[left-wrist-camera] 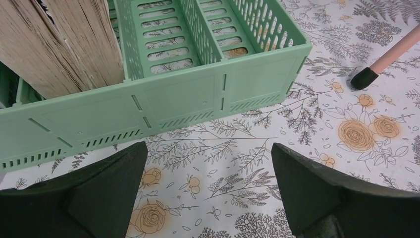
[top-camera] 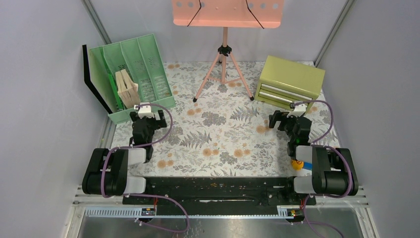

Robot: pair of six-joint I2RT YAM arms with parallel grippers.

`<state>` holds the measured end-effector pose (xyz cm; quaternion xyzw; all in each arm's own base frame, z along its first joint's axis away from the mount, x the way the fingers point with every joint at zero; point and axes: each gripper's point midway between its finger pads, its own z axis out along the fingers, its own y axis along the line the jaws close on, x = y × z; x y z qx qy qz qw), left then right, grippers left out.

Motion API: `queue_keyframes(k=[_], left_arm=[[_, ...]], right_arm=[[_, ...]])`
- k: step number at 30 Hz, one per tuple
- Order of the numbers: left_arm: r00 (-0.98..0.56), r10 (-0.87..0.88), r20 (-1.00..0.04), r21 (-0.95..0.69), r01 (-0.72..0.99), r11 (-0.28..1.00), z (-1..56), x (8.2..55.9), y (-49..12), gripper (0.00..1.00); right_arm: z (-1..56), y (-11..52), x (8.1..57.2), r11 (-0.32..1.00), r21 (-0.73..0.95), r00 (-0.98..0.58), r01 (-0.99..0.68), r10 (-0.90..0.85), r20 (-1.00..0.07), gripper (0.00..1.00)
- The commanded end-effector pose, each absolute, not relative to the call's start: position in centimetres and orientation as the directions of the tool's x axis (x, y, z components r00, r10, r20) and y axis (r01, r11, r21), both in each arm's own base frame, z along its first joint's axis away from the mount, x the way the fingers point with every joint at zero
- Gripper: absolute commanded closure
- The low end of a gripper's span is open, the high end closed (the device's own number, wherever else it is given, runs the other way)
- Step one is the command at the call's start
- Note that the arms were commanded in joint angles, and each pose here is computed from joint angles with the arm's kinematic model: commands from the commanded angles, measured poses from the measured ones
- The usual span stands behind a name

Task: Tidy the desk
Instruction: Reset both arms

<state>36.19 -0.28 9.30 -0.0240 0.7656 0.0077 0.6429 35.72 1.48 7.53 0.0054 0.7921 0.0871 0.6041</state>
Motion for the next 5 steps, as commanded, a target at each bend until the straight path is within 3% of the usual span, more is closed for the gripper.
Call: queue_keyframes(k=[1,5], left_arm=[[-0.069,-0.041,-0.997,-0.039,-0.037,0.999,12.33,37.47,-0.43,0.01],[-0.069,-0.042,-0.997,-0.039,-0.037,0.999,12.35,37.45,-0.45,0.01]], right_arm=[[9.29,1.57,36.75,0.987,0.109,-0.210,-0.121,0.082,-0.974,0.01],[9.32,1.65,36.73,0.986,0.108,-0.209,-0.126,0.080,-0.975,0.01]])
